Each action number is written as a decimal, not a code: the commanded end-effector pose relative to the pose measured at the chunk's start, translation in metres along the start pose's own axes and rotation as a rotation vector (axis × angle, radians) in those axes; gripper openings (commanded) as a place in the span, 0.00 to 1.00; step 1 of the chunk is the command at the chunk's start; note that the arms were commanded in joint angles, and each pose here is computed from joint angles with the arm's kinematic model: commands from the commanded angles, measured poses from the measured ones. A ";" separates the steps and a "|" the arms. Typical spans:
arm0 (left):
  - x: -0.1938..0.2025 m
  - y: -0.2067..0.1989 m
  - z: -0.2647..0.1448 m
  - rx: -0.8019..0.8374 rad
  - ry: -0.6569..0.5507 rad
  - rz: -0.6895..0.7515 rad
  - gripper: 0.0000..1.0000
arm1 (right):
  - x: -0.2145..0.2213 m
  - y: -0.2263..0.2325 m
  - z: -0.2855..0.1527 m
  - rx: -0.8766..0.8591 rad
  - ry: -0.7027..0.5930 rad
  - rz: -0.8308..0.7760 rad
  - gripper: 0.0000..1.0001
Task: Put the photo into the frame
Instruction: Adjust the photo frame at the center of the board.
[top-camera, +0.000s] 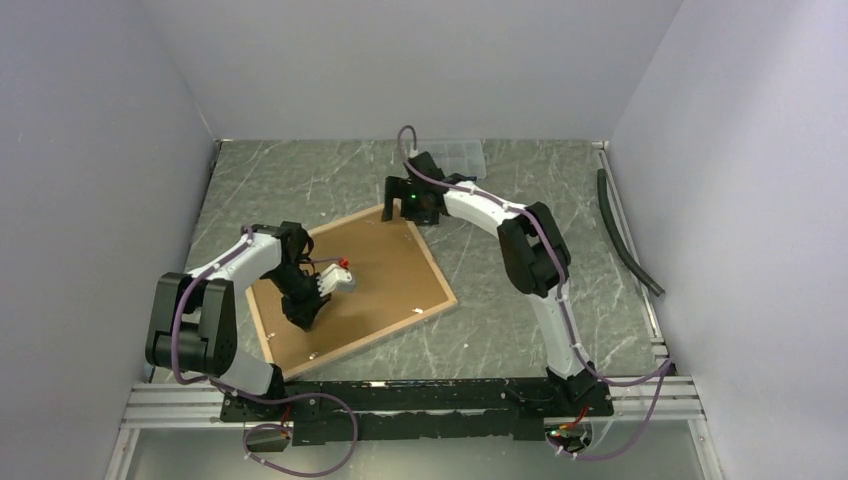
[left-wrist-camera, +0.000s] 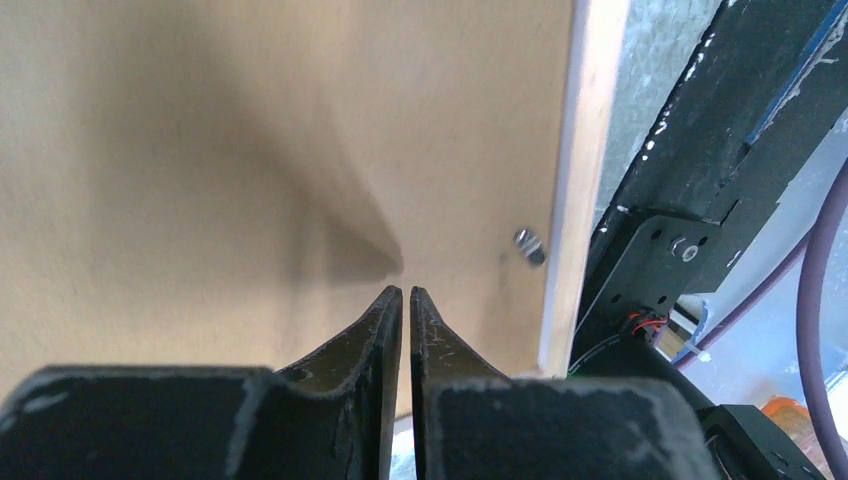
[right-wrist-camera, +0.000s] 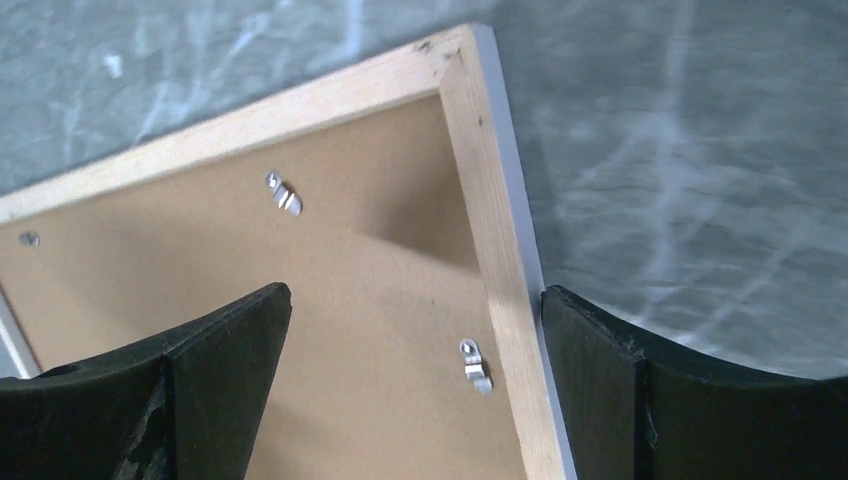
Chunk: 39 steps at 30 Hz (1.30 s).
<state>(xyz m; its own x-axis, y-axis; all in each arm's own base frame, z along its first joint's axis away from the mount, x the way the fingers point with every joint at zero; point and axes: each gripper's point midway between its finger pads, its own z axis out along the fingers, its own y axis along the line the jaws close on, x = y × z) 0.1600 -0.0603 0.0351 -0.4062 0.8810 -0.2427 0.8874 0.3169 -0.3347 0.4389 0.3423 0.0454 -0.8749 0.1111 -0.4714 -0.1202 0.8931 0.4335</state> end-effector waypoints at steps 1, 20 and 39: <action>-0.025 0.007 -0.015 -0.014 -0.077 0.016 0.14 | -0.024 0.021 -0.030 -0.003 -0.008 -0.072 1.00; 0.093 0.289 -0.176 -0.773 -0.131 -0.735 0.28 | 0.168 0.002 -0.187 -0.246 0.292 0.050 0.85; 0.076 0.217 -0.053 -0.488 -0.048 -0.712 0.24 | 0.143 -0.001 -0.136 -0.324 0.314 0.222 0.91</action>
<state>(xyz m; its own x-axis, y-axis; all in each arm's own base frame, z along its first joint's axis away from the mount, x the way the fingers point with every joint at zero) 0.3676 0.1538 0.0174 -0.8965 0.3852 -0.2190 0.3495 0.9185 0.1850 0.1998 0.3034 0.0607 -0.9991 -0.0384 -0.0153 -0.0381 0.7120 0.7011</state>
